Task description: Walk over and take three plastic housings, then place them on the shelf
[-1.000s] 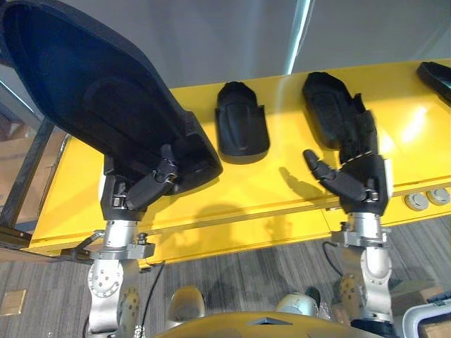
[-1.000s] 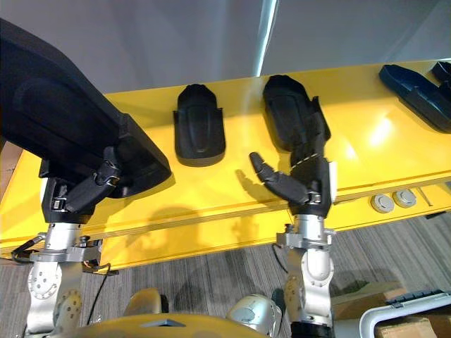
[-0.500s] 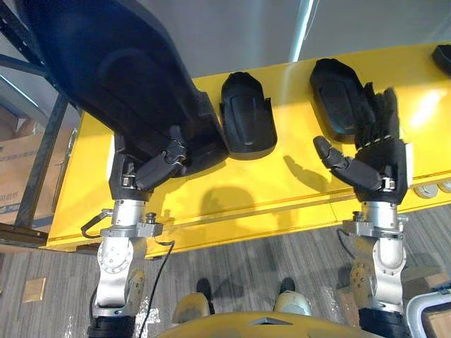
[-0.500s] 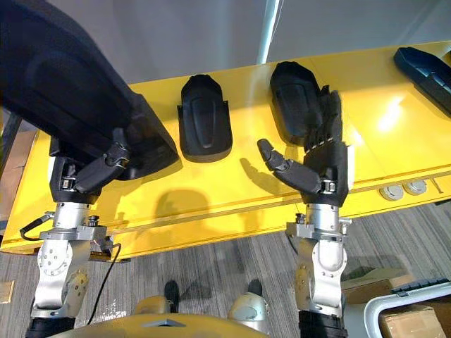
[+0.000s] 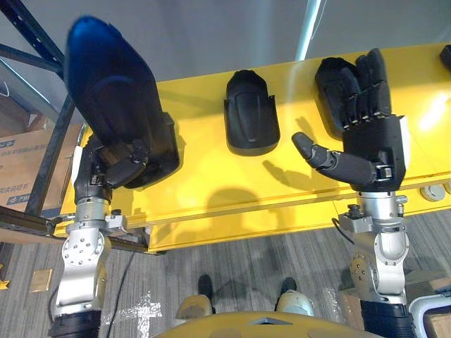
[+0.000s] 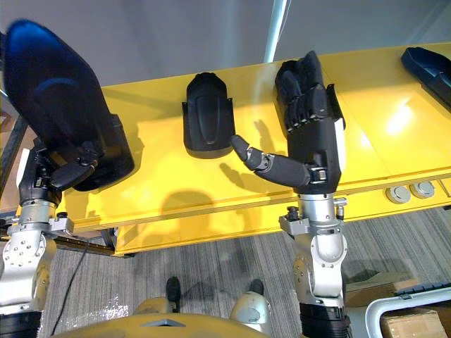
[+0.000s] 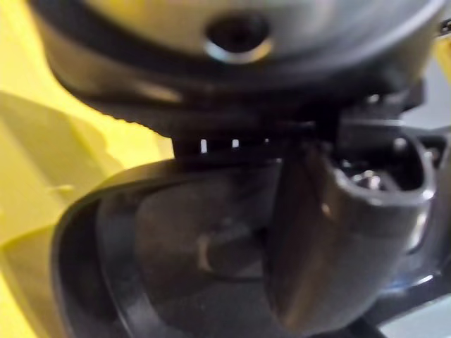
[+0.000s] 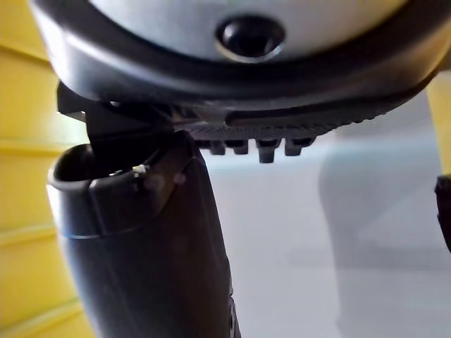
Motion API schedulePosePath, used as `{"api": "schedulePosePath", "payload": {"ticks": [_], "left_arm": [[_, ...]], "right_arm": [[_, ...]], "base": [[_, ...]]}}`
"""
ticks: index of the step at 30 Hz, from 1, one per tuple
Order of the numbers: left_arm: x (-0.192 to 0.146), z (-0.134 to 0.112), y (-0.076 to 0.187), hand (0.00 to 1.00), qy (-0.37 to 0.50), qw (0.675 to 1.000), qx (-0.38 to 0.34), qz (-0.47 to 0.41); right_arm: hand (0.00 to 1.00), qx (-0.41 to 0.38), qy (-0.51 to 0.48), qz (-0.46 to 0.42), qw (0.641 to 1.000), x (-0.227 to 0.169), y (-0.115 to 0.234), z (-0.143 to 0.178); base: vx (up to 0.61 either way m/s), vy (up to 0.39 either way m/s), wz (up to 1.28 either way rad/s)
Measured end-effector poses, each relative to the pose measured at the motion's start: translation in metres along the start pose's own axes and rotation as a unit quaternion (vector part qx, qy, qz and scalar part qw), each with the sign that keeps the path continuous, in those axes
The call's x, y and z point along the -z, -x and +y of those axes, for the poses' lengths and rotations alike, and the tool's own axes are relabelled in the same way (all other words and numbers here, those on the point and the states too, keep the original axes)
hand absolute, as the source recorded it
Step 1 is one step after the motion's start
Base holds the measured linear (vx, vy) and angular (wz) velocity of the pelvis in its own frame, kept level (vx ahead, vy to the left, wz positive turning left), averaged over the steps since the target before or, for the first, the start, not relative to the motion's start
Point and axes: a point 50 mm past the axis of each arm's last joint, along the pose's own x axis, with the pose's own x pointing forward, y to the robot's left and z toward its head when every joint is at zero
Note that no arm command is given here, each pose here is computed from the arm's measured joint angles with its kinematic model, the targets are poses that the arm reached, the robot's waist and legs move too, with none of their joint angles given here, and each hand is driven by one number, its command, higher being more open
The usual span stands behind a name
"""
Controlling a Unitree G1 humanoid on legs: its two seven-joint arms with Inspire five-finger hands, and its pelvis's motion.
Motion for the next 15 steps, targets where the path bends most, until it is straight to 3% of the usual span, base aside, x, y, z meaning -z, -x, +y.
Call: {"api": "schedulePosePath", "payload": {"ticks": [4,15], "left_arm": [[0.003,0.008,-0.024,0.00,0.021,0.999,0.029,0.015],[0.013,0.030,-0.068,0.00,0.045,0.989,0.100,0.099]], "right_arm": [[1.00,-0.061,-0.009,0.031,0.998,0.008,-0.002,0.010],[1.00,-0.124,-0.054,0.114,0.984,0.032,-0.004,0.022]], "base": [[-0.05,-0.008,0.02],[-0.04,-0.010,-0.01]]}}
